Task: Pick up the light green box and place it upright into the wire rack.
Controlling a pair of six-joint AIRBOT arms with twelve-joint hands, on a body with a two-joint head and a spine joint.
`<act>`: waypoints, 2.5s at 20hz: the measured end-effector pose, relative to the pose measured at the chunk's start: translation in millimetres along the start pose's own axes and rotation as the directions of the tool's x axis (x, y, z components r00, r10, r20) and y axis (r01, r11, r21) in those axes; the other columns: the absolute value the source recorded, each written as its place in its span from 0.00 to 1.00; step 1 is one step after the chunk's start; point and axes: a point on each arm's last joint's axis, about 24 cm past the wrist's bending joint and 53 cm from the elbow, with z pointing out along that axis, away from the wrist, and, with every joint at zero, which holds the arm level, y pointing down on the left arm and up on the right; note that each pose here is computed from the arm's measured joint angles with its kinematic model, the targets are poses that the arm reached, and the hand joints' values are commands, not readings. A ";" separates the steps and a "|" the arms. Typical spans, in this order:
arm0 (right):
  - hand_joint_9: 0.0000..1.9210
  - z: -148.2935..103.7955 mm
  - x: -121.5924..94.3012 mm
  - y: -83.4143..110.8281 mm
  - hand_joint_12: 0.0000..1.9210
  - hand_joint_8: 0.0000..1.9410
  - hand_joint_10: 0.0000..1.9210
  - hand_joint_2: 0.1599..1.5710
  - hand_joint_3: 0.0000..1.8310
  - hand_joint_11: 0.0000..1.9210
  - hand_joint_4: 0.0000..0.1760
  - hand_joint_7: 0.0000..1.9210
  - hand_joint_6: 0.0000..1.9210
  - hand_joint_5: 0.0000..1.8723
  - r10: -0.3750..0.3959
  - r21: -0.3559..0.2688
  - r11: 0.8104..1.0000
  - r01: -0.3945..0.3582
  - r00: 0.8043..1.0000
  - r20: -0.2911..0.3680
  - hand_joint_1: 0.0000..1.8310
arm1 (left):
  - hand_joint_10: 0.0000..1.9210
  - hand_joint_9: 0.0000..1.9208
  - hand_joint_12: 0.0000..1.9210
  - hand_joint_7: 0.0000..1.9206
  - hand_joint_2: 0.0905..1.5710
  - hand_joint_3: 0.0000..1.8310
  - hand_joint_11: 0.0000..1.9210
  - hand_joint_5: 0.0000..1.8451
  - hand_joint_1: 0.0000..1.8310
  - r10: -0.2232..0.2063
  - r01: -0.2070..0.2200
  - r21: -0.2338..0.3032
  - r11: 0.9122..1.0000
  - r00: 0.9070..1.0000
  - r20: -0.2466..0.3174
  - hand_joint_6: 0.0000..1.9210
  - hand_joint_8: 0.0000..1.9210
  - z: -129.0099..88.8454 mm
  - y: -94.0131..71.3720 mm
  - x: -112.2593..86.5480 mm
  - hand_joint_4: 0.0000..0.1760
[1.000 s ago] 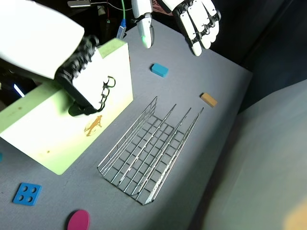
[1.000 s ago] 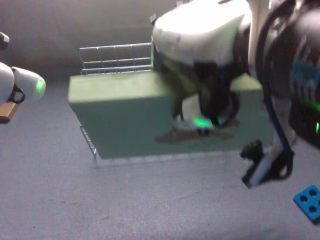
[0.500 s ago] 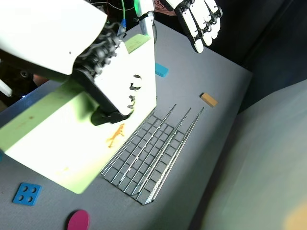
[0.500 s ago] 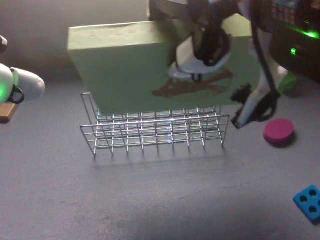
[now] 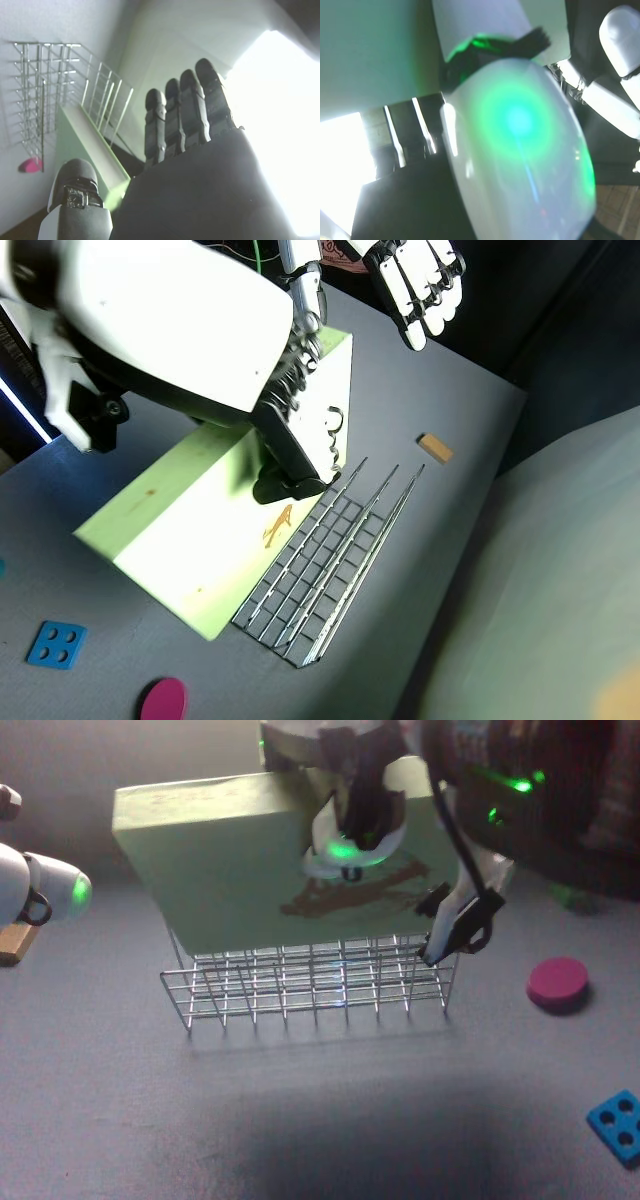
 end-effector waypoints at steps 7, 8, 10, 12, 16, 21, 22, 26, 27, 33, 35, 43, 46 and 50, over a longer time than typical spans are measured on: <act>0.44 12.9 4.2 8.2 0.80 0.60 0.63 0.68 0.00 0.37 0.00 0.53 0.44 0.50 0.008 -0.011 1.000 -0.008 1.000 -0.009 0.69 | 0.00 0.09 0.27 0.10 0.73 0.00 0.00 0.13 0.00 0.003 -0.003 -0.002 1.000 1.000 0.000 0.01 0.00 0.2 0.5 -0.1 0.00; 0.44 13.1 5.4 9.5 0.80 0.59 0.63 0.68 0.00 0.37 0.00 0.54 0.45 0.50 0.007 -0.015 1.000 -0.007 1.000 -0.011 0.69 | 0.00 0.09 0.27 0.10 0.73 0.00 0.00 0.14 0.01 0.002 -0.002 -0.001 1.000 1.000 0.000 0.01 0.00 0.2 0.5 -0.2 0.00; 0.42 14.8 7.6 14.9 0.79 0.60 0.62 0.69 0.00 0.37 0.00 0.53 0.50 0.47 0.017 -0.026 0.999 -0.018 1.000 -0.018 0.68 | 0.01 0.10 0.33 0.13 0.73 0.00 0.00 0.16 0.02 0.002 -0.002 -0.001 1.000 1.000 0.000 0.01 0.00 0.2 0.5 -0.1 0.00; 0.40 19.8 10.4 17.2 0.80 0.60 0.75 0.72 0.00 0.37 0.00 0.49 0.52 0.43 0.013 -0.035 0.999 -0.014 1.000 -0.019 0.73 | 0.01 0.11 0.33 0.13 0.74 0.00 0.00 0.15 0.02 0.002 -0.002 -0.002 1.000 1.000 0.000 0.00 0.00 0.2 0.7 -0.1 0.00; 0.38 27.6 19.0 12.9 0.82 0.61 0.78 0.72 0.00 0.36 0.00 0.49 0.50 0.44 0.039 -0.021 0.999 -0.039 0.998 -0.041 0.74 | 0.00 0.10 0.31 0.12 0.73 0.00 0.00 0.15 0.02 0.013 -0.013 -0.011 1.000 1.000 -0.003 0.00 0.00 0.0 2.6 0.2 0.00; 0.39 37.9 24.8 3.0 0.82 0.61 0.78 0.72 0.00 0.37 0.00 0.48 0.51 0.43 0.049 0.000 0.999 -0.049 0.998 -0.048 0.74 | 0.00 0.07 0.25 0.09 0.72 0.00 0.00 0.13 0.00 0.028 -0.029 -0.039 0.999 1.000 -0.010 0.00 0.00 -0.2 9.5 1.5 0.00; 0.39 39.6 27.5 0.3 0.81 0.61 0.78 0.72 0.00 0.37 0.00 0.48 0.52 0.42 0.053 0.005 0.999 -0.053 0.997 -0.054 0.74 | 0.00 0.05 0.24 0.06 0.73 0.00 0.00 0.10 0.00 0.029 -0.030 -0.047 0.998 1.000 -0.012 0.00 0.00 -0.3 11.2 2.0 0.06; 0.38 48.2 35.9 -8.5 0.81 0.61 0.78 0.72 0.00 0.37 0.00 0.48 0.51 0.44 0.074 0.030 0.997 -0.071 0.994 -0.076 0.74 | 0.01 0.07 0.28 0.08 0.73 0.00 0.00 0.11 0.00 0.033 -0.034 -0.058 0.998 0.999 -0.012 0.00 0.01 0.0 14.7 0.5 0.00; 0.38 50.5 38.0 -10.8 0.81 0.62 0.79 0.72 0.00 0.37 0.00 0.48 0.50 0.44 0.081 0.038 0.996 -0.078 0.993 -0.085 0.74 | 0.01 0.08 0.28 0.09 0.72 0.00 0.00 0.12 0.00 0.030 -0.031 -0.056 0.998 0.999 -0.011 0.01 0.01 -0.2 14.1 0.1 0.00; 0.45 58.0 55.0 -16.4 0.79 0.60 0.63 0.68 0.00 0.38 0.00 0.53 0.46 0.49 0.062 0.051 0.997 -0.056 0.990 -0.127 0.69 | 0.01 0.10 0.32 0.11 0.74 0.00 0.00 0.15 0.00 0.030 -0.031 -0.060 0.998 0.999 -0.012 0.00 0.00 -0.3 15.1 0.2 0.00; 0.45 62.3 61.3 -19.9 0.79 0.60 0.63 0.68 0.00 0.38 0.00 0.53 0.46 0.49 0.061 0.063 0.997 -0.053 0.989 -0.136 0.69 | 0.01 0.11 0.35 0.13 0.75 0.00 0.00 0.15 0.00 0.030 -0.031 -0.061 0.998 0.999 -0.012 0.00 0.00 -0.3 15.1 0.2 0.00; 0.39 74.6 79.1 -24.8 0.80 0.60 0.78 0.72 0.00 0.37 0.00 0.49 0.50 0.44 0.026 0.076 0.997 -0.015 0.989 -0.149 0.74 | 0.00 0.08 0.27 0.10 0.74 0.00 0.00 0.13 0.01 0.030 -0.030 -0.057 0.998 1.000 -0.009 0.01 0.01 -0.6 14.2 -0.5 0.00; 0.42 77.5 81.7 -26.3 0.80 0.61 0.68 0.70 0.00 0.38 0.00 0.52 0.49 0.46 0.028 0.081 0.997 -0.016 0.988 -0.151 0.70 | 0.00 0.08 0.27 0.09 0.74 0.00 0.00 0.13 0.02 0.029 -0.029 -0.048 0.998 1.000 -0.006 0.00 0.00 -0.5 11.9 -1.4 0.00; 0.40 78.0 81.5 -26.9 0.80 0.59 0.77 0.71 0.00 0.38 0.00 0.50 0.49 0.45 0.030 0.082 0.996 -0.018 0.988 -0.151 0.74 | 0.00 0.09 0.30 0.10 0.75 0.00 0.00 0.13 0.01 0.028 -0.028 -0.022 0.999 1.000 -0.007 0.00 0.00 -2.3 3.8 -0.2 0.00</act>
